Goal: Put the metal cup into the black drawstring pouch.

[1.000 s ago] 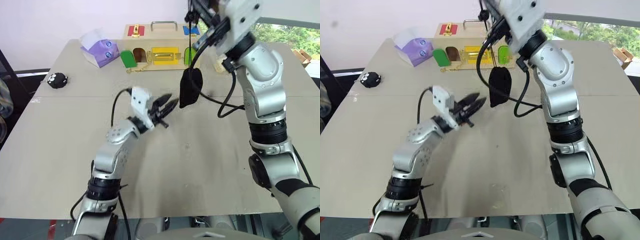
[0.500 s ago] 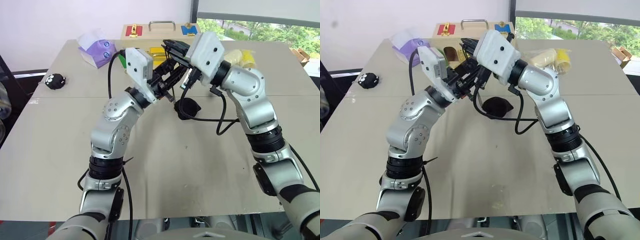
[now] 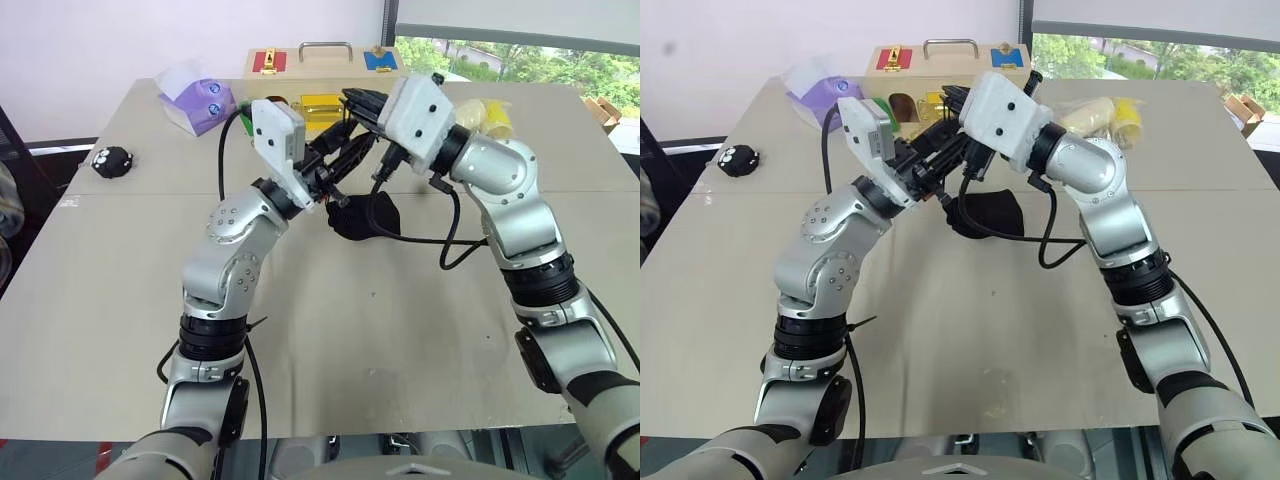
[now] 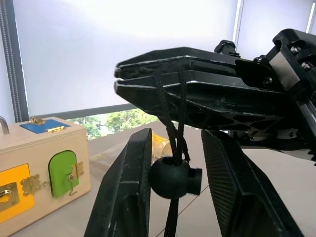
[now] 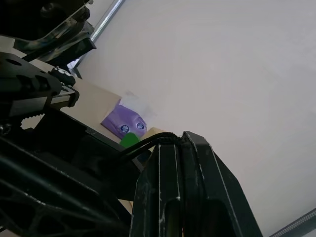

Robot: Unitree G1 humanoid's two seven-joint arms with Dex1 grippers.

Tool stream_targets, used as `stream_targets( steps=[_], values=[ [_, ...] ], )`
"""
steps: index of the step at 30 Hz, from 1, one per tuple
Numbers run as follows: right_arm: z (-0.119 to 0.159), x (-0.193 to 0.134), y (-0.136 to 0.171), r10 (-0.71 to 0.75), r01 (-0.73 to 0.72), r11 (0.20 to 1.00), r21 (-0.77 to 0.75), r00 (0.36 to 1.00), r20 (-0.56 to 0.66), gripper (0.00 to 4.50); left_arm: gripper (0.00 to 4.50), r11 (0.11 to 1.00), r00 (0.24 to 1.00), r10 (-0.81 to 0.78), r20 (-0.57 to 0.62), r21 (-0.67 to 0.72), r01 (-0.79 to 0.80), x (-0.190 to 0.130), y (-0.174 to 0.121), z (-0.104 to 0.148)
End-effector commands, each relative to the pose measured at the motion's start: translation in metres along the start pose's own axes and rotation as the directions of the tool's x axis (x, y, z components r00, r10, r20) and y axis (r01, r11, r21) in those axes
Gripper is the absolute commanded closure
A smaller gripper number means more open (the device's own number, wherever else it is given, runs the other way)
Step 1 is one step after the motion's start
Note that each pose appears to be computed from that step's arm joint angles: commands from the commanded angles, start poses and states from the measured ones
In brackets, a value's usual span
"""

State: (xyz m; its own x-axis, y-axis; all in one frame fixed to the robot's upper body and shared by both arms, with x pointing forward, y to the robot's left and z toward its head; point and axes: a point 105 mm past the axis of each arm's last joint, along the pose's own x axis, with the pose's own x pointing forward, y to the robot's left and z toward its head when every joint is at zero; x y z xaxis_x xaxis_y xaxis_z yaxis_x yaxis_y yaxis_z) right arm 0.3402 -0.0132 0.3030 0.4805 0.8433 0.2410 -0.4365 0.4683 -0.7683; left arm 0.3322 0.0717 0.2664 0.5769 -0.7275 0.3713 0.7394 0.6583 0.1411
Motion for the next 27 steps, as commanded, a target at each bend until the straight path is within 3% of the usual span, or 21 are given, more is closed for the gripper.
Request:
stream_targets(
  steps=[1, 2, 7, 10, 15, 20, 23, 27],
  values=[
    [0.001, -0.003, -0.001, -0.006, 0.006, 1.000, -0.011, 1.000, 0.001, 4.50, 4.12, 1.000, 0.995, 0.029, 0.093, 0.008, -0.029, -0.001, 0.005, 0.023],
    [0.001, -0.003, 0.000, -0.006, 0.006, 1.000, -0.011, 1.000, 0.000, 4.50, 4.35, 0.999, 0.995, 0.034, 0.092, 0.008, -0.035, -0.001, 0.007, 0.023],
    [0.003, -0.004, -0.004, -0.021, 0.021, 1.000, -0.019, 1.000, 0.013, 4.50, 4.34, 1.000, 0.998, 0.022, 0.061, 0.015, -0.023, -0.002, 0.005, 0.015],
    [0.025, -0.002, -0.027, -0.147, 0.154, 0.986, -0.056, 0.982, 0.115, 4.50, 4.34, 1.000, 1.000, 0.009, -0.001, 0.011, -0.009, -0.003, 0.001, 0.000],
    [0.054, -0.017, -0.090, -0.432, 0.477, 0.867, -0.147, 0.865, 0.256, 4.50, 4.34, 0.999, 0.984, -0.015, -0.176, -0.031, 0.010, -0.013, -0.005, -0.042],
    [0.072, -0.040, -0.121, -0.565, 0.641, 0.755, -0.140, 0.743, 0.359, 4.50, 4.34, 1.000, 0.951, -0.005, -0.310, -0.026, -0.003, -0.025, -0.004, -0.072],
    [0.069, -0.037, -0.115, -0.547, 0.618, 0.776, -0.129, 0.760, 0.352, 4.50, 4.34, 1.000, 0.944, 0.003, -0.331, -0.024, -0.012, -0.029, -0.002, -0.082],
    [0.055, -0.027, -0.096, -0.475, 0.522, 0.847, -0.102, 0.829, 0.296, 4.50, 4.34, 0.999, 0.968, 0.003, -0.252, -0.047, -0.016, -0.024, -0.001, -0.069]
  ],
)
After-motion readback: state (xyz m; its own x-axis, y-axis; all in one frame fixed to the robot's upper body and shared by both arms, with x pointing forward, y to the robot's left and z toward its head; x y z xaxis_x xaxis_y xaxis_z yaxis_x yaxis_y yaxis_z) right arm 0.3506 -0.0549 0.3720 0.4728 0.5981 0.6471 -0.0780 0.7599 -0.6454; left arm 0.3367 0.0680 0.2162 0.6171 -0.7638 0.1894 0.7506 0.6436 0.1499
